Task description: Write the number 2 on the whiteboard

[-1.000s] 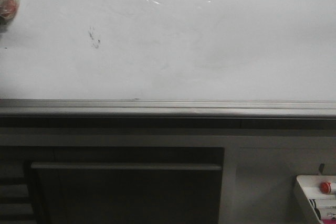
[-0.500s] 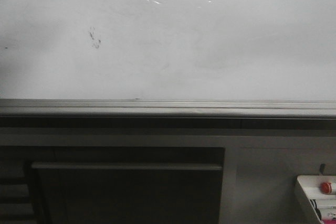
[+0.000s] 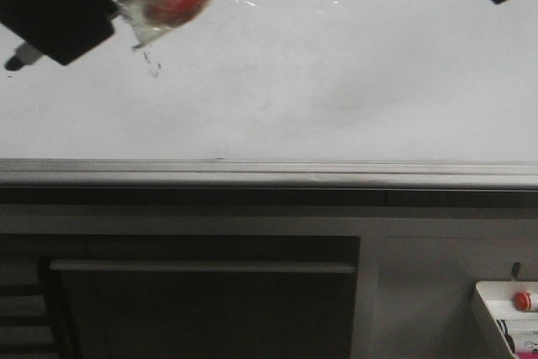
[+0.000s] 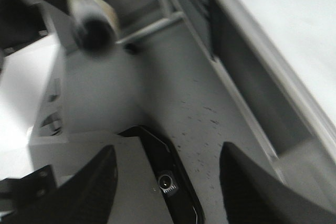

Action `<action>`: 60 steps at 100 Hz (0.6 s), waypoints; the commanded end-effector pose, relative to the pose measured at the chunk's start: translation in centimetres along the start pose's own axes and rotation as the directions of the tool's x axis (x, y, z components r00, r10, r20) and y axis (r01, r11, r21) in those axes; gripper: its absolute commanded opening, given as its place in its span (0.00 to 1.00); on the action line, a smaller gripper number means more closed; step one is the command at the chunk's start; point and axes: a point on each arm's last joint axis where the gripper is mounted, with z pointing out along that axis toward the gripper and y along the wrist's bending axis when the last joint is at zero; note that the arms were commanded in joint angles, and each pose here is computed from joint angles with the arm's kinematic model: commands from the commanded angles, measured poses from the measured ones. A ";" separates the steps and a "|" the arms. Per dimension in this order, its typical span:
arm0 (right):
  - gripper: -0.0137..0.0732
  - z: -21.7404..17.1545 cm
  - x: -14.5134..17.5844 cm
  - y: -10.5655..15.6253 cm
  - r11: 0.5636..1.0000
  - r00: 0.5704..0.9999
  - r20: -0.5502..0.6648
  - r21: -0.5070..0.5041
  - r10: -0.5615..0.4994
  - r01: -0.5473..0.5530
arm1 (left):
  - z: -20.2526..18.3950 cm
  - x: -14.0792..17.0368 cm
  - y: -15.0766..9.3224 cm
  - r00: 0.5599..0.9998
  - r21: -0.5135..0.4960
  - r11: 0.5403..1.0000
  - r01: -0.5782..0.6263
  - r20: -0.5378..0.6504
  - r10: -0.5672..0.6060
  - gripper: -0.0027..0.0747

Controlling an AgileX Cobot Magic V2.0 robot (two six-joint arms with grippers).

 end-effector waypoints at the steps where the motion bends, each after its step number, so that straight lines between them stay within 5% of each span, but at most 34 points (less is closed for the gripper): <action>1: 0.60 -0.4 -2.1 0.6 0.989 0.987 0.109 -0.085 -0.116 0.125 | -0.8 -1.7 -0.7 0.993 -0.005 0.999 -0.033 0.112 0.033 0.02; 29: 0.60 -0.1 -3.9 1.3 0.947 0.949 0.169 -0.138 -0.268 0.292 | 0.1 -2.3 -1.0 0.991 0.001 0.999 -0.051 0.125 0.051 0.02; 60: 0.60 0.9 -4.7 1.9 0.925 0.923 0.198 -0.127 -0.330 0.358 | 0.3 -2.8 -0.7 0.985 -0.020 0.999 -0.048 0.166 0.050 0.02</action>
